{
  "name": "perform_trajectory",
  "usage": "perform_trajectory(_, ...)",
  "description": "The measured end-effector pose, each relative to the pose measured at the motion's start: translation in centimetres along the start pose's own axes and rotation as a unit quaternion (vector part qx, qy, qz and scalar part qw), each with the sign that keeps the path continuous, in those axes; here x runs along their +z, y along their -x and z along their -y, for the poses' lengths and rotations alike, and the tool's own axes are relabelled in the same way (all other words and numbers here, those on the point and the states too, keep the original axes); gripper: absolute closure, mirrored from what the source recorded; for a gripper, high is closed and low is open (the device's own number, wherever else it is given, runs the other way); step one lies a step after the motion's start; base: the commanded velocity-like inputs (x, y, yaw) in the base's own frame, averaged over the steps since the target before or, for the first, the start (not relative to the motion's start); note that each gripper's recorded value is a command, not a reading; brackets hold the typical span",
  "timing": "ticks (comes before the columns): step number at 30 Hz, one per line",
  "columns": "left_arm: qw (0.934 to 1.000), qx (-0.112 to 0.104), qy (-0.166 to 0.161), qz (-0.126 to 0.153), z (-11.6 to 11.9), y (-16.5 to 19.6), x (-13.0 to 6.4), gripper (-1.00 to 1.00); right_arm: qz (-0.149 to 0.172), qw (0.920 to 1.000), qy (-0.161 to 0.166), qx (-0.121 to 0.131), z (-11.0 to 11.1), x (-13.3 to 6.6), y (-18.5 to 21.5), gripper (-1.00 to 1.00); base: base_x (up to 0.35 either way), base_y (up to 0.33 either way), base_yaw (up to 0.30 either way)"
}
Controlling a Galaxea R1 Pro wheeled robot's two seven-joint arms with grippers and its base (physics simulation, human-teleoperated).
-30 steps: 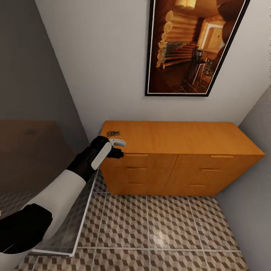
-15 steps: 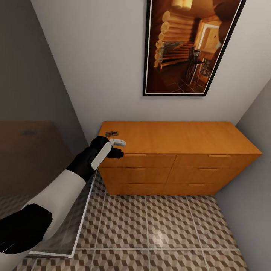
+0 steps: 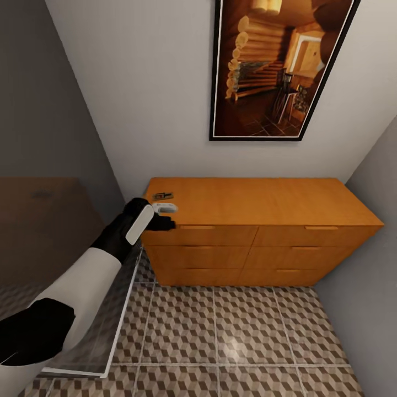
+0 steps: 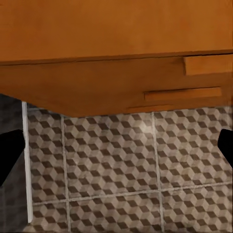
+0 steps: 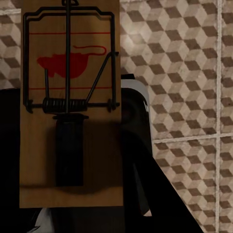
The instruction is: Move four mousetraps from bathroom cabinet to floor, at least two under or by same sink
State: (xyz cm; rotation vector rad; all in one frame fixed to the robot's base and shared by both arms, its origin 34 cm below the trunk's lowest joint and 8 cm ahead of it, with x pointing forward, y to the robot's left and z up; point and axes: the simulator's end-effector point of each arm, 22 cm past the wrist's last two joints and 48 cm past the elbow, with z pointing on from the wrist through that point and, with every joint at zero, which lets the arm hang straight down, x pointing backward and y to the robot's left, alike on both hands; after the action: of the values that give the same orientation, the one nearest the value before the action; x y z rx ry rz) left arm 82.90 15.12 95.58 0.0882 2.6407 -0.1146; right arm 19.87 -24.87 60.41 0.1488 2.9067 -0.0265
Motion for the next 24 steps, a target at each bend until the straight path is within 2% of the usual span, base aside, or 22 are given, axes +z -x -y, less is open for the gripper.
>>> perform_trajectory(3,0.9999,-0.011,-0.002,-0.003,-0.4,0.0,0.1,-1.00,0.000,1.0000,0.001,0.000,-0.1,0.0,0.0,1.00,0.000,0.000,0.000)
perform_trajectory(9,0.9999,-0.015,0.000,0.006,-0.8,1.3,-0.5,-1.00,0.000,1.0000,0.001,0.000,-0.2,0.0,0.0,1.00,0.000,0.000,0.000)
perform_trajectory(15,0.9993,-0.027,0.012,0.021,-4.2,2.5,-1.4,-1.00,0.000,1.0000,0.001,-0.001,-0.2,0.0,0.0,1.00,0.000,0.000,0.000)
perform_trajectory(19,0.9987,-0.028,0.001,0.043,-4.1,4.0,-2.6,-1.00,0.000,1.0000,0.001,0.000,-0.2,0.0,0.0,1.00,0.000,0.000,0.000)
perform_trajectory(24,0.9986,-0.031,0.000,0.042,-4.1,3.9,-2.4,-1.00,0.000,1.0000,0.001,-0.001,-0.2,0.0,0.0,1.00,0.000,0.000,0.000)
